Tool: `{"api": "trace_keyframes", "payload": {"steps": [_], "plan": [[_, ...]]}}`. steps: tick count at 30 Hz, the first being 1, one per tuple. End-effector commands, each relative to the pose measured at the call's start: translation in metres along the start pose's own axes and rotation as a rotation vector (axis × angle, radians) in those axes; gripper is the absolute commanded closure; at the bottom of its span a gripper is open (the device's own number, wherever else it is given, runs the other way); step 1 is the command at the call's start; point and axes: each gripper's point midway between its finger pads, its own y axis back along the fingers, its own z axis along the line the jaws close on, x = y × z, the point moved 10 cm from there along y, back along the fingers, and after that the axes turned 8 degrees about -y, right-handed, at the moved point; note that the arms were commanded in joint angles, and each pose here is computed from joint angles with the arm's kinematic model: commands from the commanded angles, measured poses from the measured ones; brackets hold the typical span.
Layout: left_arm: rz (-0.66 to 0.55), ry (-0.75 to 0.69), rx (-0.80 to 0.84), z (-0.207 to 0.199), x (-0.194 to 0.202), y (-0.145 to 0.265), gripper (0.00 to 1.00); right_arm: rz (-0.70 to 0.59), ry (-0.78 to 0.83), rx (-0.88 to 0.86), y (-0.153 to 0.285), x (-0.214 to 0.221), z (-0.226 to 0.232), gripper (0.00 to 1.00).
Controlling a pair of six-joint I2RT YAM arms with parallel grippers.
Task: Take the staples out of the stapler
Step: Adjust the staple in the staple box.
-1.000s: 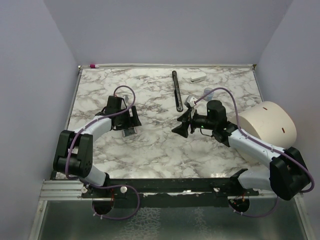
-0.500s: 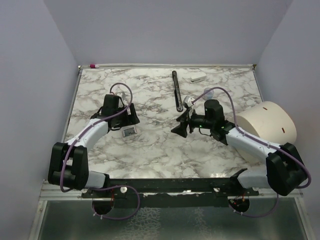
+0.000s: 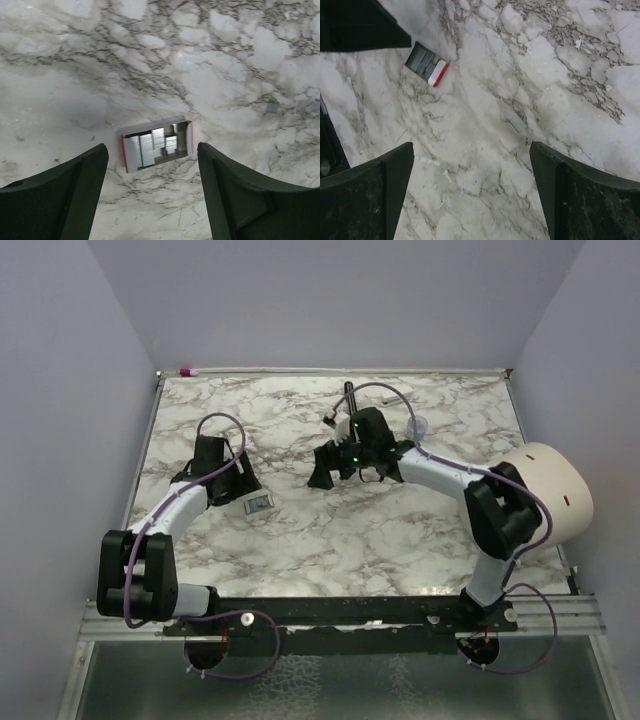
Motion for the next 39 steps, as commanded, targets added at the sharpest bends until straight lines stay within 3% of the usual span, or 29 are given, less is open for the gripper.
{"api": "trace_keyframes", "payload": {"steps": [1,4,10,13,17,27,36,39], "plan": [[0.01,0.108,-0.057,0.023,0.01,0.003,0.28,0.176,-0.161,0.23,-0.038,-0.003,0.003,0.01],[0.02,0.145,-0.044,0.032,0.011,0.005,0.33,0.24,-0.15,0.285,-0.069,-0.007,0.016,0.01],[0.058,0.27,-0.016,0.049,0.023,0.002,0.37,0.244,-0.154,0.238,-0.114,-0.005,0.038,0.0],[0.076,0.293,-0.004,0.052,0.025,-0.001,0.43,0.27,-0.145,0.266,-0.133,-0.004,0.041,0.08],[0.08,0.307,0.001,0.053,0.025,-0.003,0.44,0.305,-0.129,0.31,-0.15,0.004,0.042,0.13],[0.079,0.31,0.021,0.052,0.026,-0.005,0.45,0.35,-0.095,0.385,-0.169,0.012,0.039,0.3],[0.073,0.308,0.018,0.053,0.025,-0.005,0.45,0.377,-0.068,0.428,-0.172,0.019,0.047,0.32],[0.071,0.307,0.017,0.053,0.025,-0.005,0.45,0.389,-0.065,0.447,-0.171,0.019,0.047,0.38]]}}
